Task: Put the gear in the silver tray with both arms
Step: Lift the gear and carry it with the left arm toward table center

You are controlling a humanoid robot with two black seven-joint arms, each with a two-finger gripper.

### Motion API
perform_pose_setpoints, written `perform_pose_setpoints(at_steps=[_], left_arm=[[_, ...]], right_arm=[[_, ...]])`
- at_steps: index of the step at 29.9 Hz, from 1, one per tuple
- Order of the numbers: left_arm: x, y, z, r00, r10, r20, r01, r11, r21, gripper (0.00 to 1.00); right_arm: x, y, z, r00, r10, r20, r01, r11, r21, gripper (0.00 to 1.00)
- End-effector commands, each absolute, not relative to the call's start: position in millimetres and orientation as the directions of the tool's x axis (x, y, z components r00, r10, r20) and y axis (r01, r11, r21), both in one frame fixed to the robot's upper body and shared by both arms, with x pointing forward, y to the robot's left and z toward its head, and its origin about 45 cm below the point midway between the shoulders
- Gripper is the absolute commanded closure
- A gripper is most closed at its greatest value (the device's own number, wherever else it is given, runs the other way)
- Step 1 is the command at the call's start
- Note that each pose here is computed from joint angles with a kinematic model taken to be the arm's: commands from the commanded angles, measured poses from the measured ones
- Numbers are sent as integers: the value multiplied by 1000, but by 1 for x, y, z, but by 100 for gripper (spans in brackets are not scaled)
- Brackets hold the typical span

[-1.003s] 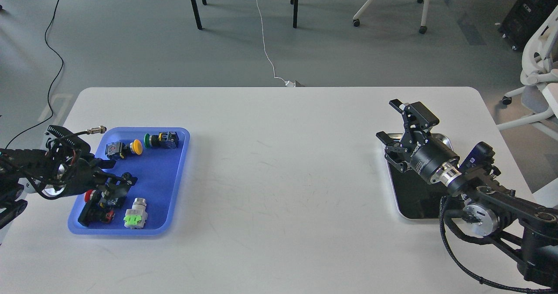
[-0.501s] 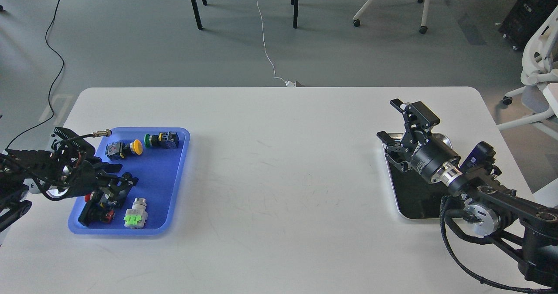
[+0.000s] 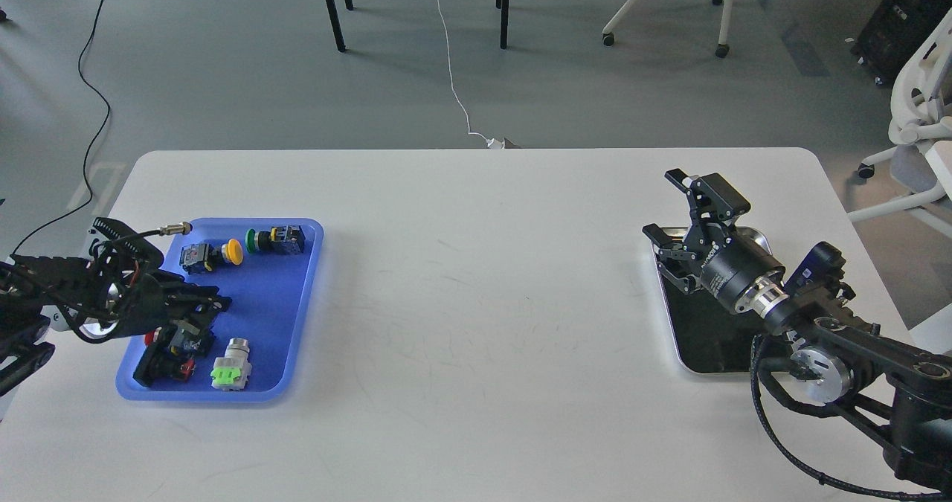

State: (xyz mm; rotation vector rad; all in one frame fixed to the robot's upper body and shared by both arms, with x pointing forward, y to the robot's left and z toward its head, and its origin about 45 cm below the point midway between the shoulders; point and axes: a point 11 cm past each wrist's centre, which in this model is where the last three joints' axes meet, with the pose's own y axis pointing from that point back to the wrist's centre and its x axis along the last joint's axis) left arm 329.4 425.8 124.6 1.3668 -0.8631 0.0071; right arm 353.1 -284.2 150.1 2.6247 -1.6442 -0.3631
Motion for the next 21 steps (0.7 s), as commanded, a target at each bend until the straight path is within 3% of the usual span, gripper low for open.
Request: perform_pose_setpoints(at_steps=[1,5,14,21], left_arm=[[341,417,137,675,-476,564,-498,270,824,84],[355,386,159,615,-506,605,-503,339,795,84],[364,264,232,473,-582,662,-382,541,749,83],[376,155,222,380,-591,712,-274,663,697,82]], right_arm=[[354,-284,151,418,-889,-184,-884,-445,141,3],[354,-284,151,417,-890,-183,-885,-444,141,3],[357,-293,153,393,-902,-177,-898,-418,138,3],[365,-322,153,302,-935,-187,-933,-330,141,3]])
